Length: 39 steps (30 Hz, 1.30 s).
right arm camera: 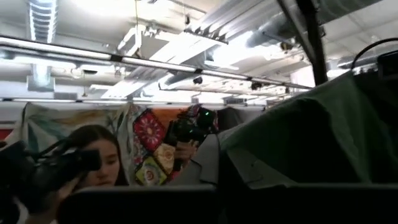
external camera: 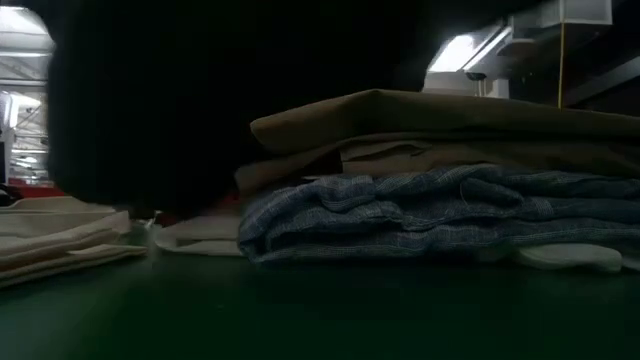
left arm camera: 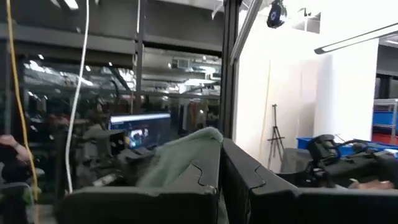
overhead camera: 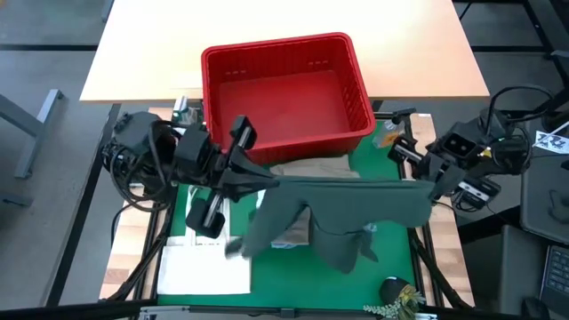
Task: Fold Laundry from Bin
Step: Fold the green polo shirt
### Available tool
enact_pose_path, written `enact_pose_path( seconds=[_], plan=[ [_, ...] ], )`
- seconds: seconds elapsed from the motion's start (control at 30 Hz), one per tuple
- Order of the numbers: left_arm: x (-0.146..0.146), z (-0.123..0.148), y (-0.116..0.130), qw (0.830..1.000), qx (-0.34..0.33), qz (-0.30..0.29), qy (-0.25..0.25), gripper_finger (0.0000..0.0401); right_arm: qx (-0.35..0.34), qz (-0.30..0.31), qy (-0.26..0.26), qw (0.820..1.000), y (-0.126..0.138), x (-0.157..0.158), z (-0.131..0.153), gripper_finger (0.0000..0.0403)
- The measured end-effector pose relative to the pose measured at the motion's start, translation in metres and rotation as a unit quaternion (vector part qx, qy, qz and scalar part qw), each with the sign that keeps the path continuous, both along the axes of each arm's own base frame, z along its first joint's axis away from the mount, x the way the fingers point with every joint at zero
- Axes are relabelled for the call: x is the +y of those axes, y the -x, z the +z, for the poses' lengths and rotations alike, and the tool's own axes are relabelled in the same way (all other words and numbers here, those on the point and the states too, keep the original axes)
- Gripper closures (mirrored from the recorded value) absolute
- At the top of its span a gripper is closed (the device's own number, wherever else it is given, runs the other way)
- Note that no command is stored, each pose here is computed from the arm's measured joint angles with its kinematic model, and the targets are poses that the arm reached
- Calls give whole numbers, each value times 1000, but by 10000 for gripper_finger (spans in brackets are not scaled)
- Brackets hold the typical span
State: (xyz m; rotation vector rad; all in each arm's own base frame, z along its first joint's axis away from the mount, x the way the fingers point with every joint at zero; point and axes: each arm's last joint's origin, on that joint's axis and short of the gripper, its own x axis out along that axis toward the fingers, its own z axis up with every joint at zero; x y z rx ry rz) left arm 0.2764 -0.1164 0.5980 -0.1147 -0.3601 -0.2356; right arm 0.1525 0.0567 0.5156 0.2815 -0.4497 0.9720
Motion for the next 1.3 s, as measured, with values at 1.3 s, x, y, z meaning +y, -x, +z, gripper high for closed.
enact_pose_path(
  seconds=[1.3],
  plan=[
    [187, -78, -50, 848, 334, 403, -79, 401, 330, -674, 313, 582, 16, -41, -31, 402]
  ],
)
